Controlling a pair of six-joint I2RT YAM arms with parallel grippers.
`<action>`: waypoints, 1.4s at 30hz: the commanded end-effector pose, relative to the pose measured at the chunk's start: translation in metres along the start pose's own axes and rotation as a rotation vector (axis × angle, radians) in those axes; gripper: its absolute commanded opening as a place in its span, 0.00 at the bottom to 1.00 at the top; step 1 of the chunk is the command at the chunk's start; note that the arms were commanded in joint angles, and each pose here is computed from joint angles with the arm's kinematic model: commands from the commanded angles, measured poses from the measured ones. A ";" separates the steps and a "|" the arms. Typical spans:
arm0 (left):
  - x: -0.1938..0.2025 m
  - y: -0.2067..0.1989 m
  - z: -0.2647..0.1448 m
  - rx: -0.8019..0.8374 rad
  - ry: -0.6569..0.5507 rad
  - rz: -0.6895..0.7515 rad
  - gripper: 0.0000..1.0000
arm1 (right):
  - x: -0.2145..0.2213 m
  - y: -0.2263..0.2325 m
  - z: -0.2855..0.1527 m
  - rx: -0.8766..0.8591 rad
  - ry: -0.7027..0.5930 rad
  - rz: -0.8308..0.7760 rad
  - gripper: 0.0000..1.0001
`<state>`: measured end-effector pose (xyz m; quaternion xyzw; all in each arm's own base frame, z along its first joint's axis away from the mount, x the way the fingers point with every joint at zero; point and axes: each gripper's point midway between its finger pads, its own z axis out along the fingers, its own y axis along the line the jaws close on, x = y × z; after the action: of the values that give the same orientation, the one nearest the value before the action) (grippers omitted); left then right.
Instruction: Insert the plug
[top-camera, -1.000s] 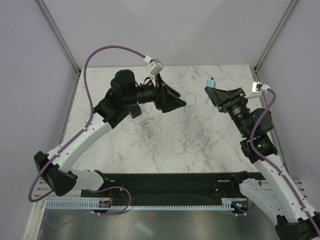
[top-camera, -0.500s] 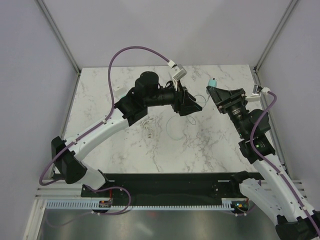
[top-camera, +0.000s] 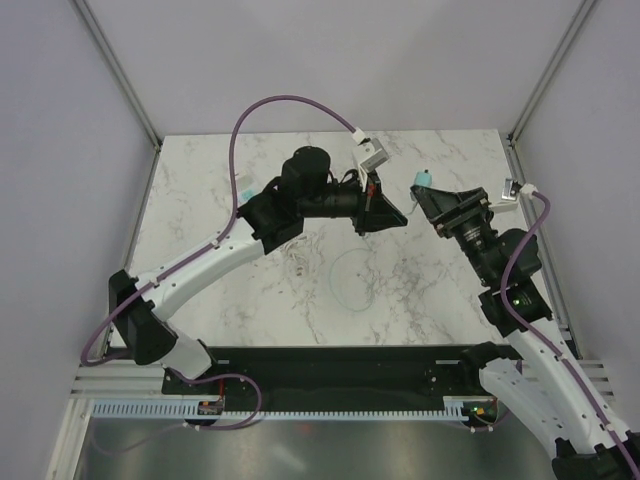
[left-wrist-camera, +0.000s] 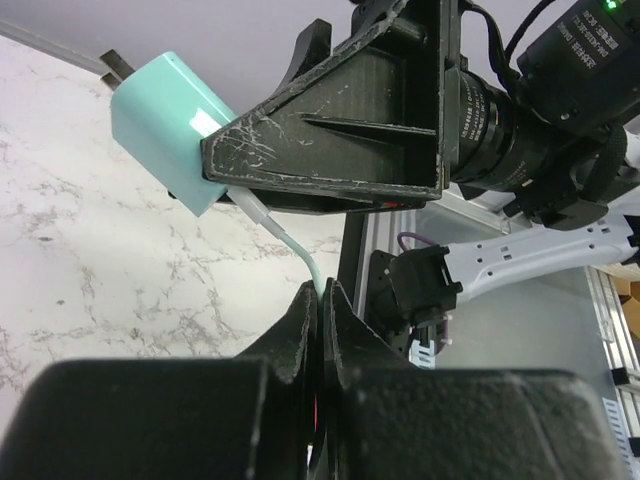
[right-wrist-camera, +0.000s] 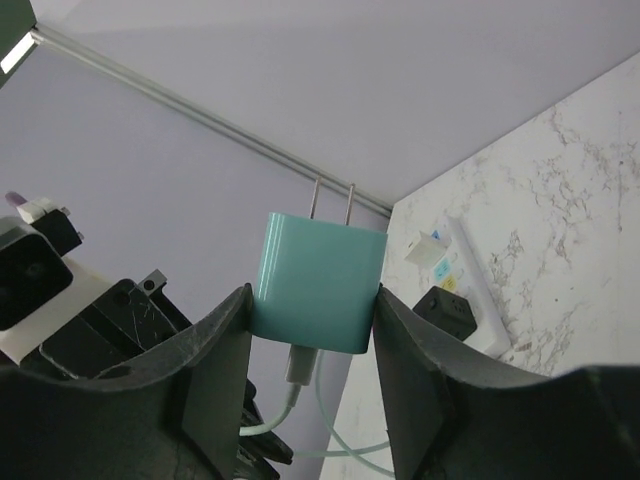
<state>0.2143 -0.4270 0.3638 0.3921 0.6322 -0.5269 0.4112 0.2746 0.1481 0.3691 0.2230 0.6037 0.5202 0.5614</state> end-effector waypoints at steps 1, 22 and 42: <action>-0.029 -0.029 -0.029 0.032 -0.053 0.097 0.02 | 0.005 0.012 -0.010 -0.074 0.030 -0.094 0.61; -0.033 -0.052 -0.097 0.013 0.121 -0.065 0.02 | 0.058 0.017 -0.061 -0.435 0.220 -0.639 0.80; -0.050 -0.080 -0.097 0.159 0.132 -0.135 0.02 | 0.073 0.087 -0.086 -0.838 0.265 -0.686 0.86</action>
<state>0.1575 -0.3478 0.4251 0.4061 0.6632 -0.5529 0.2993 0.1699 0.2072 0.3621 -0.2599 0.5132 0.5098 0.6396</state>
